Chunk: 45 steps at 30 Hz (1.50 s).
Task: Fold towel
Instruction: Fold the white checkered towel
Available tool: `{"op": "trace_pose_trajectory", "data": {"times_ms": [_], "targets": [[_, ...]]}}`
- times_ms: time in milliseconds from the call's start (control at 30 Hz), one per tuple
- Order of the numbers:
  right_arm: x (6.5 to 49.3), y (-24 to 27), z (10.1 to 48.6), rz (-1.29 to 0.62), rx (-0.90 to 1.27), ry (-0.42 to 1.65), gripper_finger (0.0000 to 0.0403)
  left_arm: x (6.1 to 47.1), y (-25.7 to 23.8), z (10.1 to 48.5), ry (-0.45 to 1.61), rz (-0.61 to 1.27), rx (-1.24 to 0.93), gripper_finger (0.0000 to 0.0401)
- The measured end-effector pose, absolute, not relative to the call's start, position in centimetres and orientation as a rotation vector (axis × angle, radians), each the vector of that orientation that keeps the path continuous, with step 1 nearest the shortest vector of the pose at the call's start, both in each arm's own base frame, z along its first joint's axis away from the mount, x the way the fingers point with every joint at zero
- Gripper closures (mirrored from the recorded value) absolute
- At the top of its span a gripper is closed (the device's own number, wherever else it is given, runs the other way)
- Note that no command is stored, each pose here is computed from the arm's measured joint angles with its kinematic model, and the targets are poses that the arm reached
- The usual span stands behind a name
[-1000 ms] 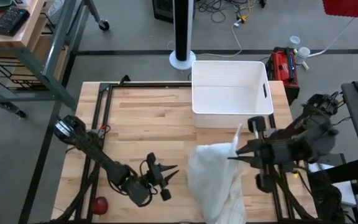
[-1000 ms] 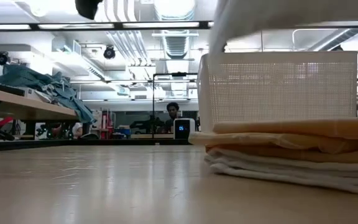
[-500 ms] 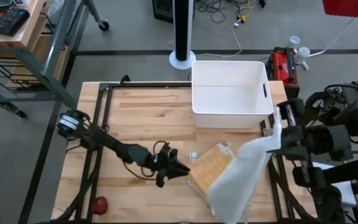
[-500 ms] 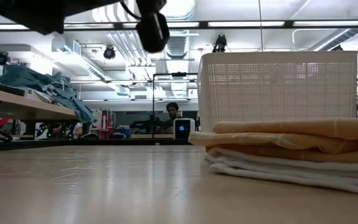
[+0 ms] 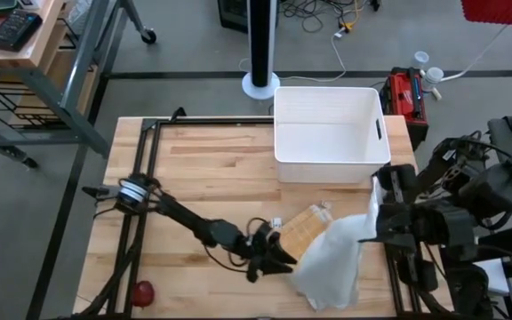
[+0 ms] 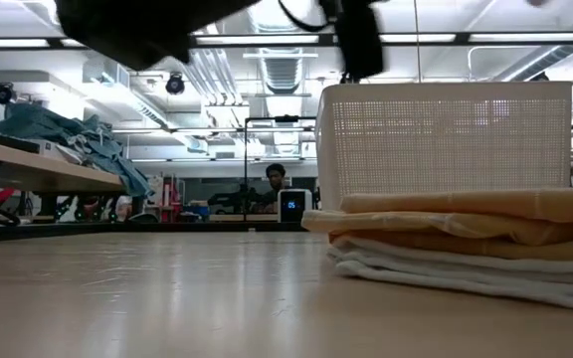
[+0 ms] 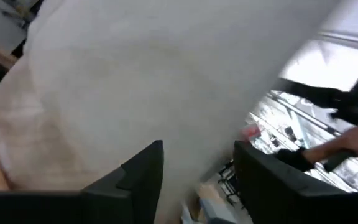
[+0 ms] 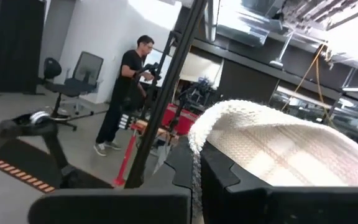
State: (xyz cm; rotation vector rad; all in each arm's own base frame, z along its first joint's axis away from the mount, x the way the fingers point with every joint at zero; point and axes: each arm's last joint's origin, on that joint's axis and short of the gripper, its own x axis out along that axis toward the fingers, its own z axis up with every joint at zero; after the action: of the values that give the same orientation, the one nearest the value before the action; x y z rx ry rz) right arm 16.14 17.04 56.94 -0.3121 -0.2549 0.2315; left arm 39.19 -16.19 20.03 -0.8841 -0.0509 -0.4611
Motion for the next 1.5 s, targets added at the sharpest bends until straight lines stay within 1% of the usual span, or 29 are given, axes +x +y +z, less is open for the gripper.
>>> {"op": "trace_pose_trajectory", "data": {"times_ms": [100, 233, 367, 567, 733, 833, 1100, 1267, 1500], "targets": [[16.4, 17.3, 57.2, 0.224, -0.315, -0.271, 0.0403, 40.9, -16.8, 19.3, -0.020, -0.496, -0.912, 0.0209], [16.4, 17.5, 57.6, 0.230, -0.296, -0.275, 0.0403, 41.4, -17.4, 19.0, 0.031, -0.600, -0.925, 0.0201], [16.2, 17.5, 57.8, 0.234, -0.285, -0.282, 0.0403, 40.9, -17.5, 18.0, 0.081, -0.591, -0.946, 0.0195], [16.0, 17.2, 58.2, 0.225, -0.274, -0.291, 0.0403, 39.2, -18.3, 15.8, 0.175, -0.565, -0.993, 0.0183], [15.9, 17.2, 58.2, 0.224, -0.283, -0.289, 0.0403, 38.4, -19.3, 16.3, 0.103, -0.591, -0.970, 0.0175], [16.0, 17.3, 58.2, 0.223, -0.304, -0.288, 0.0403, 38.6, -19.3, 16.8, 0.055, -0.559, -0.962, 0.0170], [16.1, 17.4, 58.0, 0.223, -0.312, -0.284, 0.0403, 39.5, -19.2, 18.4, -0.029, -0.557, -0.944, 0.0164], [16.1, 17.4, 58.0, 0.223, -0.311, -0.284, 0.0403, 40.6, -18.6, 19.8, -0.104, -0.546, -0.908, 0.0171], [16.1, 17.4, 57.9, 0.225, -0.311, -0.280, 0.0403, 41.3, -19.2, 21.8, -0.167, -0.612, -0.802, 0.0191]]}}
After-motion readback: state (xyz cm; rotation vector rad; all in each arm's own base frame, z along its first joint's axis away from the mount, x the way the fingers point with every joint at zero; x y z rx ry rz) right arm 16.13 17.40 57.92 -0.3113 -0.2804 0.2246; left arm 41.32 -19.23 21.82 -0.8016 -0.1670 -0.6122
